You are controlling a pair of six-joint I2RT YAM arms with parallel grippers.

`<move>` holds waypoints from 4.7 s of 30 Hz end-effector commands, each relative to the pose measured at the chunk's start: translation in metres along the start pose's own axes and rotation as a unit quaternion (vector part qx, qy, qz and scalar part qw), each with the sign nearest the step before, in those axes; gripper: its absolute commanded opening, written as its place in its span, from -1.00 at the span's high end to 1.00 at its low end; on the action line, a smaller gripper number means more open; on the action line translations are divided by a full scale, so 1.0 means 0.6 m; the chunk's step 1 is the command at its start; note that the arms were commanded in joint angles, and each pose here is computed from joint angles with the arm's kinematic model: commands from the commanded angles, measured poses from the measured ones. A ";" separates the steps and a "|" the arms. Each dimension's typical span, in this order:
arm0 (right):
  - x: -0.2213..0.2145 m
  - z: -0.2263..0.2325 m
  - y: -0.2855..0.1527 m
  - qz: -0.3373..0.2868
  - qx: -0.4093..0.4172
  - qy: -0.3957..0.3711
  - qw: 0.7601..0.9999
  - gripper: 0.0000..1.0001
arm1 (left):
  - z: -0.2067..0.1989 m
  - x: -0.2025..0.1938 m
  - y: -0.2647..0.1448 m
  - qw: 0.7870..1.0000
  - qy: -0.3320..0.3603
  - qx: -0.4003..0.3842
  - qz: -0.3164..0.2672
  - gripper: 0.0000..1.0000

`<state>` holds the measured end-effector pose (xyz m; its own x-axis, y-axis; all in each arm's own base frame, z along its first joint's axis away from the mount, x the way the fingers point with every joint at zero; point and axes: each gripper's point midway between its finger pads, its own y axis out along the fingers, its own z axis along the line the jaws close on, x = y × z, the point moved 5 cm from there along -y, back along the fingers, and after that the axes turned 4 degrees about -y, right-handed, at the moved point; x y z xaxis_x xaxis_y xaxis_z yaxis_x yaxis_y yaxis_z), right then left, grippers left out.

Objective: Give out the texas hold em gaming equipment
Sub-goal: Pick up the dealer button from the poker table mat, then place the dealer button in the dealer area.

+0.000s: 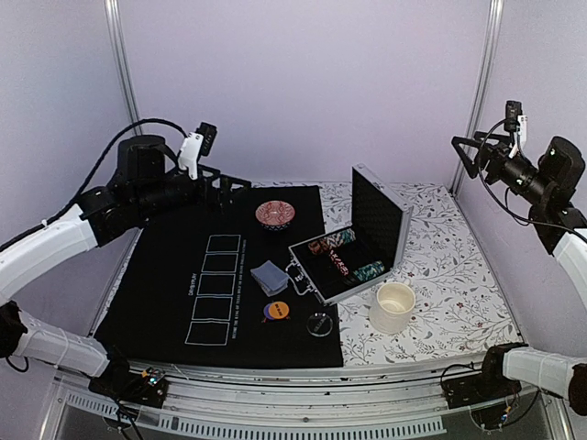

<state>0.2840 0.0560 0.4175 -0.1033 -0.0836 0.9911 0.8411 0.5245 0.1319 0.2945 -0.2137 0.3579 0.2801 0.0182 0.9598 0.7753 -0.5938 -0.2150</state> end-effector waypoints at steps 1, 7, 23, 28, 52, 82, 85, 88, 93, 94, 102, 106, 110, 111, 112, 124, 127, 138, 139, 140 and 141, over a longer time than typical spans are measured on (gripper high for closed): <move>-0.015 0.087 0.011 0.072 0.103 0.053 0.991 -0.99 | -0.077 -0.105 -0.011 0.988 0.020 -0.062 0.142 -0.96; -0.077 0.180 0.032 0.183 0.148 0.073 0.969 -0.93 | -0.201 -0.213 -0.018 0.959 0.089 -0.140 0.229 -0.96; -0.151 0.165 0.008 0.245 0.085 0.111 0.959 -0.98 | -0.323 -0.454 0.121 0.865 0.205 -0.191 0.417 -0.96; -0.154 0.165 -0.001 0.244 0.083 0.107 0.960 -0.98 | -0.287 -0.497 0.159 0.860 0.184 -0.156 0.451 -0.95; -0.160 0.172 -0.016 0.240 0.094 0.106 0.960 -0.98 | -0.268 -0.541 0.176 0.826 0.198 -0.110 0.516 -0.76; -0.187 0.184 -0.028 0.252 0.124 0.108 0.954 -0.98 | -0.260 -0.562 0.180 0.819 0.181 -0.101 0.535 -0.95; -0.189 0.185 -0.031 0.252 0.126 0.109 0.953 -0.98 | -0.261 -0.576 0.183 0.815 0.198 -0.091 0.537 -0.89; -0.187 0.186 -0.033 0.250 0.126 0.110 0.954 -0.98 | -0.259 -0.587 0.179 0.808 0.204 -0.085 0.546 -0.74; -0.185 0.187 -0.038 0.246 0.126 0.110 0.955 -0.97 | -0.253 -0.593 0.164 0.800 0.208 -0.083 0.557 -0.57; -0.184 0.187 -0.038 0.244 0.126 0.111 0.955 -0.97 | -0.254 -0.594 0.160 0.799 0.208 -0.086 0.558 -0.55; -0.179 0.190 -0.039 0.236 0.134 0.116 0.955 -0.98 | -0.273 -0.573 0.145 0.804 0.190 -0.117 0.551 -0.10; -0.171 0.191 -0.041 0.229 0.135 0.115 0.957 -0.98 | -0.281 -0.548 0.141 0.815 0.180 -0.128 0.536 0.06; -0.164 0.193 -0.044 0.222 0.138 0.114 0.958 -0.98 | -0.286 -0.521 0.137 0.824 0.174 -0.137 0.522 0.22; -0.161 0.193 -0.045 0.219 0.140 0.114 0.959 -0.98 | -0.287 -0.513 0.135 0.826 0.171 -0.140 0.519 0.23; -0.158 0.194 -0.046 0.215 0.142 0.114 0.959 -0.98 | -0.288 -0.503 0.134 0.829 0.167 -0.143 0.514 0.23; -0.116 0.206 -0.056 0.176 0.168 0.108 0.964 -0.98 | -0.166 -0.325 0.105 0.906 0.046 -0.106 0.408 0.20; -0.113 0.207 -0.056 0.174 0.171 0.104 0.964 -0.98 | -0.050 -0.294 0.100 0.928 -0.017 -0.012 0.371 0.18; -0.117 0.204 -0.062 0.179 0.164 0.088 0.966 -0.97 | 0.280 -0.308 0.014 0.904 -0.197 0.277 0.259 0.15; -0.118 0.204 -0.063 0.180 0.163 0.086 0.966 -0.98 | 0.293 -0.316 0.007 0.898 -0.201 0.293 0.259 0.15; -0.117 0.203 -0.064 0.179 0.162 0.084 0.967 -0.98 | 0.309 -0.324 -0.001 0.890 -0.207 0.310 0.262 0.15; -0.119 0.203 -0.064 0.180 0.161 0.083 0.967 -0.98 | 0.319 -0.332 -0.006 0.883 -0.212 0.322 0.269 0.15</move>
<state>0.1986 0.1474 0.3339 0.3167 0.0259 0.9482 0.5824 0.7837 -0.2159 0.3350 -0.0864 0.1329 0.8390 0.1528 0.5222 0.5400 -0.1169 -0.8335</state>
